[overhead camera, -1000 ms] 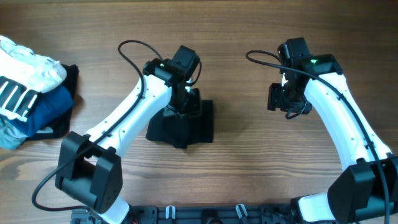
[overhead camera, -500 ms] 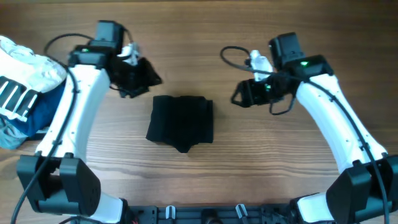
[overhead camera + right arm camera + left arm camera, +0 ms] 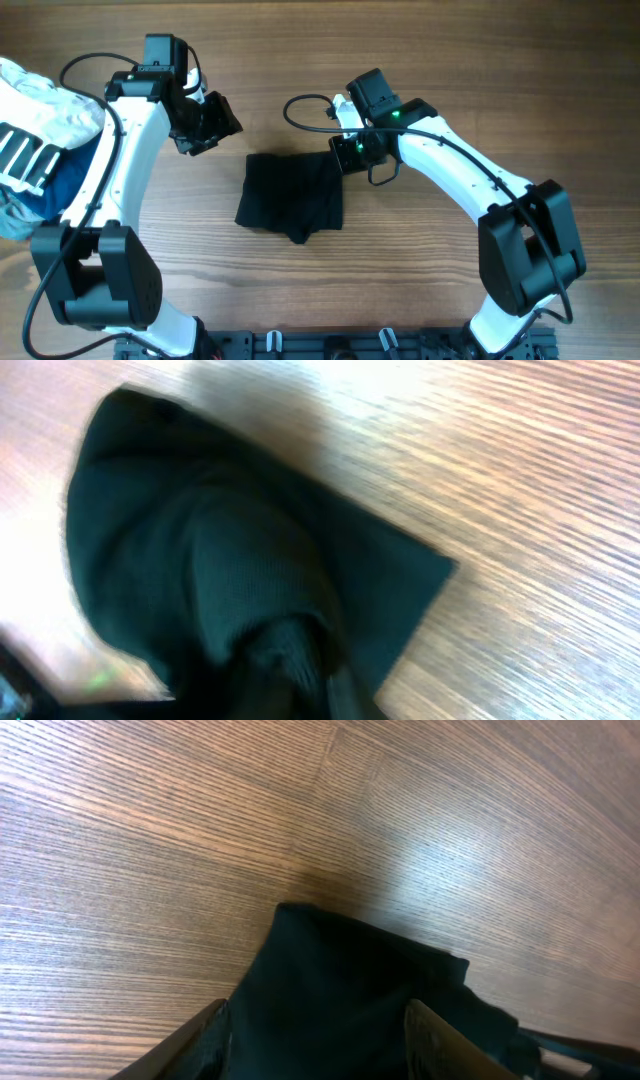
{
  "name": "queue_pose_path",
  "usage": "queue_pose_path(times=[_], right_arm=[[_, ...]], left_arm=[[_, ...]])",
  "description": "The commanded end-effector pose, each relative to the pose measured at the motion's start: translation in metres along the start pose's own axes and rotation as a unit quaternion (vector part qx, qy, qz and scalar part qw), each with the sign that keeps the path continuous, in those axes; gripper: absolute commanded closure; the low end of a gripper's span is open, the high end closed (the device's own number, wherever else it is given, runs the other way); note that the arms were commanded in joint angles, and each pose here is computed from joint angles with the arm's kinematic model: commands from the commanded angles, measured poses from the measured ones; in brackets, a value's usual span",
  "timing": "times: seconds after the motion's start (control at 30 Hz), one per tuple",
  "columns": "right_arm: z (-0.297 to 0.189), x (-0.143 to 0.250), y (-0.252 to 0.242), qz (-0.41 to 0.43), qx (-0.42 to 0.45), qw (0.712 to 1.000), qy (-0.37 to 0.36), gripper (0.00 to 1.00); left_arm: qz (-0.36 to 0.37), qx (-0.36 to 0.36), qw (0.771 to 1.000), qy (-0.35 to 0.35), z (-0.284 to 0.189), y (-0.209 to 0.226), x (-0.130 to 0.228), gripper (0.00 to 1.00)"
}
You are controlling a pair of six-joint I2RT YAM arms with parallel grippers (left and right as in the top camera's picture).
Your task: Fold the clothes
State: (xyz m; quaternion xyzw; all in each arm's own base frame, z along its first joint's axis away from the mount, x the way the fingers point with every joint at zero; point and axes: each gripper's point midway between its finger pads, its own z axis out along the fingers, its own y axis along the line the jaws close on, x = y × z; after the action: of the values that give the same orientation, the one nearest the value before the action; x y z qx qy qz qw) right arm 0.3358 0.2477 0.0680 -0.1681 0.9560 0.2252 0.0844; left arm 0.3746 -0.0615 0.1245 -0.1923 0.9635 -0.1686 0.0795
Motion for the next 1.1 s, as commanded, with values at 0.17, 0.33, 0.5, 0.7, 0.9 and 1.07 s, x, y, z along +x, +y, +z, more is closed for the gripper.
queue_pose_path(times=[0.17, 0.33, 0.5, 0.7, 0.9, 1.07], right_arm=[[-0.058, -0.040, -0.118, 0.151, 0.219, 0.956, -0.121, 0.96], [-0.059, -0.031, -0.127, 0.133, 0.189, 0.969, -0.091, 0.44], [-0.082, -0.006, -0.101, 0.142, 0.155, 0.976, -0.061, 0.55], [-0.080, 0.029, -0.055, 0.136, 0.072, 0.988, 0.004, 0.62], [-0.036, 0.044, -0.043, 0.099, 0.060, 0.993, 0.012, 0.60], [-0.013, 0.042, -0.051, 0.085, 0.053, 0.995, -0.022, 0.59]], left_arm=[[0.029, -0.020, 0.999, 0.039, 0.034, -0.005, 0.014, 0.45], [0.072, -0.007, 0.997, 0.035, 0.052, -0.033, 0.020, 0.45], [0.115, 0.028, 0.993, -0.010, 0.056, -0.066, 0.008, 0.41], [0.180, 0.069, 0.979, -0.062, 0.083, -0.106, -0.010, 0.41], [0.184, 0.042, 0.982, -0.005, 0.137, -0.095, 0.013, 0.46], [0.164, -0.008, 0.984, 0.070, 0.149, -0.065, 0.044, 0.56]])
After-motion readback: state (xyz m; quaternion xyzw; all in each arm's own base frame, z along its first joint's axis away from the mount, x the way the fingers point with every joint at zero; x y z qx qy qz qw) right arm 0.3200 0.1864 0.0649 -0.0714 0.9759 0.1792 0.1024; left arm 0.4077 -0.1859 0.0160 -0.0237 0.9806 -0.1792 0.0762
